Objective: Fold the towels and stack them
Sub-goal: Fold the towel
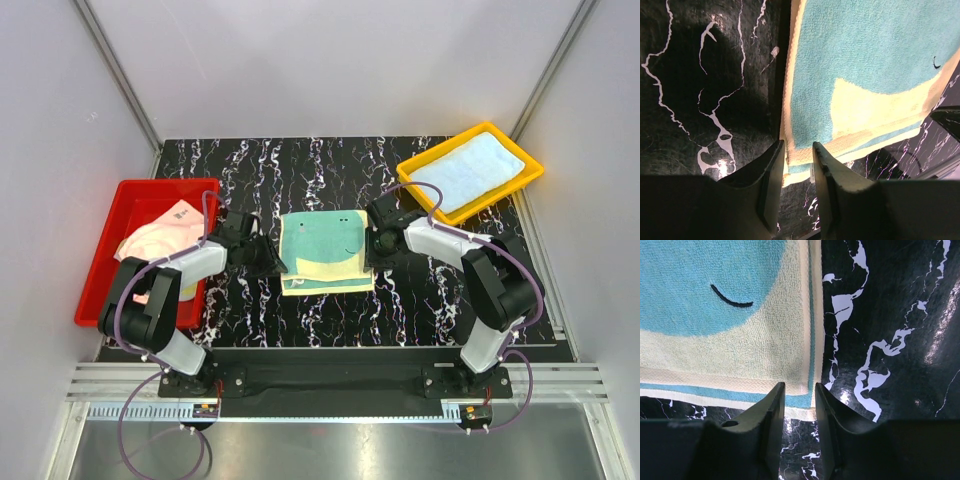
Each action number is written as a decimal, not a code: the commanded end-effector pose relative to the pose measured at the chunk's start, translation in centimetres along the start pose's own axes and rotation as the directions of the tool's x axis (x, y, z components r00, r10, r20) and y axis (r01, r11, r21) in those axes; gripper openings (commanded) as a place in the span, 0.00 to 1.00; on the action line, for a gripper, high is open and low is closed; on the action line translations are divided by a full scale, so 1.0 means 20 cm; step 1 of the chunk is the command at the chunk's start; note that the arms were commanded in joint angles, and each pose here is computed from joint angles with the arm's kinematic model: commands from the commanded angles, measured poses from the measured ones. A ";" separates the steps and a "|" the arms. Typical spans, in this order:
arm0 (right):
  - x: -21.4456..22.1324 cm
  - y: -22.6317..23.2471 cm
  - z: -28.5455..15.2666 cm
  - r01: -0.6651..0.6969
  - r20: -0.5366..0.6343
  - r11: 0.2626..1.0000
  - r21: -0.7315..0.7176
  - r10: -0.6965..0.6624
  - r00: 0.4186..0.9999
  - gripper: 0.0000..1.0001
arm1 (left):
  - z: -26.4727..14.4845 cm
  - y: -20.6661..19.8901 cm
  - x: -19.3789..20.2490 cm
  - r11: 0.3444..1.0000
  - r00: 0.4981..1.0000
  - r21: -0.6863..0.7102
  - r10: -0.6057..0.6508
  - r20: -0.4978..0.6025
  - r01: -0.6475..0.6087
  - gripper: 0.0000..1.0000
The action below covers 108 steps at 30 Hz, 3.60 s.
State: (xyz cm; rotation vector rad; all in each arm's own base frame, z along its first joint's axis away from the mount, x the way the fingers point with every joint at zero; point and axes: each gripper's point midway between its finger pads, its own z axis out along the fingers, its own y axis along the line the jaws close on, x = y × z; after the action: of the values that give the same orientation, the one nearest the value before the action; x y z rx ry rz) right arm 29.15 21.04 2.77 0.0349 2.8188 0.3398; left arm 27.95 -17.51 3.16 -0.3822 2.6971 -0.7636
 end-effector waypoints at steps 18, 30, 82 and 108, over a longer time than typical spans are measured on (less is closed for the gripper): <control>0.00 -0.01 0.07 0.004 0.013 1.000 0.006 -0.004 1.000 0.21 | 0.05 -0.02 -0.01 1.000 1.000 0.007 0.002 0.012 -0.002 0.20; -0.06 0.02 -0.01 0.021 0.035 1.000 0.000 -0.021 0.999 0.00 | -0.01 -0.09 -0.06 1.000 1.000 0.023 0.004 0.031 -0.005 0.00; -0.08 0.01 0.02 0.093 -0.008 0.995 0.041 -0.093 0.996 0.26 | -0.04 -0.16 -0.10 0.999 1.000 0.026 0.018 0.024 -0.018 0.00; -0.06 0.04 0.04 0.107 -0.020 0.994 0.039 -0.106 0.994 0.22 | -0.03 -0.18 -0.09 0.999 1.000 0.034 0.015 0.021 -0.016 0.00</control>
State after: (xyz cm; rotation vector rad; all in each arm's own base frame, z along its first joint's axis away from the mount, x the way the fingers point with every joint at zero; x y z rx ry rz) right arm 29.58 21.14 1.77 -0.1111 2.8601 0.2530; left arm 28.79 -18.87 4.89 -0.3774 2.7076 -0.7679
